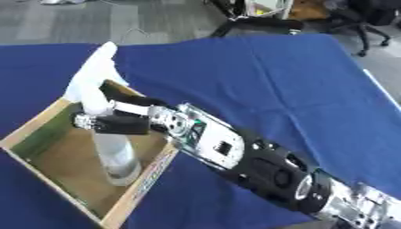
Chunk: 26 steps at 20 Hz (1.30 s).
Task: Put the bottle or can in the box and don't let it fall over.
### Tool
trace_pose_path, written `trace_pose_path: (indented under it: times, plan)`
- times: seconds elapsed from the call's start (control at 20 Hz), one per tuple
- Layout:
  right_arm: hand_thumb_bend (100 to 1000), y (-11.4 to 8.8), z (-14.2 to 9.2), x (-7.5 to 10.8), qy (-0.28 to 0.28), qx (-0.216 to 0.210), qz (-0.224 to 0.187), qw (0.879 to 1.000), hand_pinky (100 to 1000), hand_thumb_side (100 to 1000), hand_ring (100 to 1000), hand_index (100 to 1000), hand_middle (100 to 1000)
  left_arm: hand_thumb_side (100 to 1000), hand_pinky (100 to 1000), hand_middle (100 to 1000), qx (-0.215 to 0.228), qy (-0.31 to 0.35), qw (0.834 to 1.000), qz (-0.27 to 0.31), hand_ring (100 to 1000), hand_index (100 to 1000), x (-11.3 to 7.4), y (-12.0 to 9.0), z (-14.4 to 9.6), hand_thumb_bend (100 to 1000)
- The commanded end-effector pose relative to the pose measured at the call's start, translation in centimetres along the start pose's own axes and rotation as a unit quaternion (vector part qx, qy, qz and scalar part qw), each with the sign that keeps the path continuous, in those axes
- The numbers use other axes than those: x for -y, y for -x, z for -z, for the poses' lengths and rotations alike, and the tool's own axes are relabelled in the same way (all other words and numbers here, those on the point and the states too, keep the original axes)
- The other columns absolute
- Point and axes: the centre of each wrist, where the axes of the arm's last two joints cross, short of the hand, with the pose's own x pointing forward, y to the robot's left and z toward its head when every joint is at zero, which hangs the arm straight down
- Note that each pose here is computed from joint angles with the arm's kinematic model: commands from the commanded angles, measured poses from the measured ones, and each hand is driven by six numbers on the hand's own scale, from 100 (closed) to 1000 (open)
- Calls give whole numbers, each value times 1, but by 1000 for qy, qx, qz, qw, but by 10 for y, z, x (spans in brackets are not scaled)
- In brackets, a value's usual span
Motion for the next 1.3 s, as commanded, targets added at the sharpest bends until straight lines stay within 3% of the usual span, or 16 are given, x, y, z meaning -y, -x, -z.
trace_pose_path:
  times: [0.05,0.45,1.0,1.2,1.3]
  plan:
    - [100,-1,-6,3,-3,-3,-18,1000,1000,1000,1000,1000,1000,546,941,1000,26,12,999,17,1000,720,-3,-13,10,488]
    - [100,8,-14,3,6,-12,-21,1000,1000,1000,1000,1000,1000,547,942,1000,23,12,999,22,1000,719,-6,-11,9,487]
    - [100,8,-27,12,51,10,-26,998,1000,1000,1000,1000,1000,546,943,1000,22,14,999,23,1000,719,-6,-10,7,489]
    - [100,5,-28,16,38,31,-14,999,1000,838,1000,1000,1000,546,944,1000,21,15,999,23,1000,719,-6,-10,7,491]
    - [100,1,-28,19,27,42,-13,999,1000,921,1000,1000,1000,546,944,1000,21,16,999,23,1000,719,-6,-9,7,492]
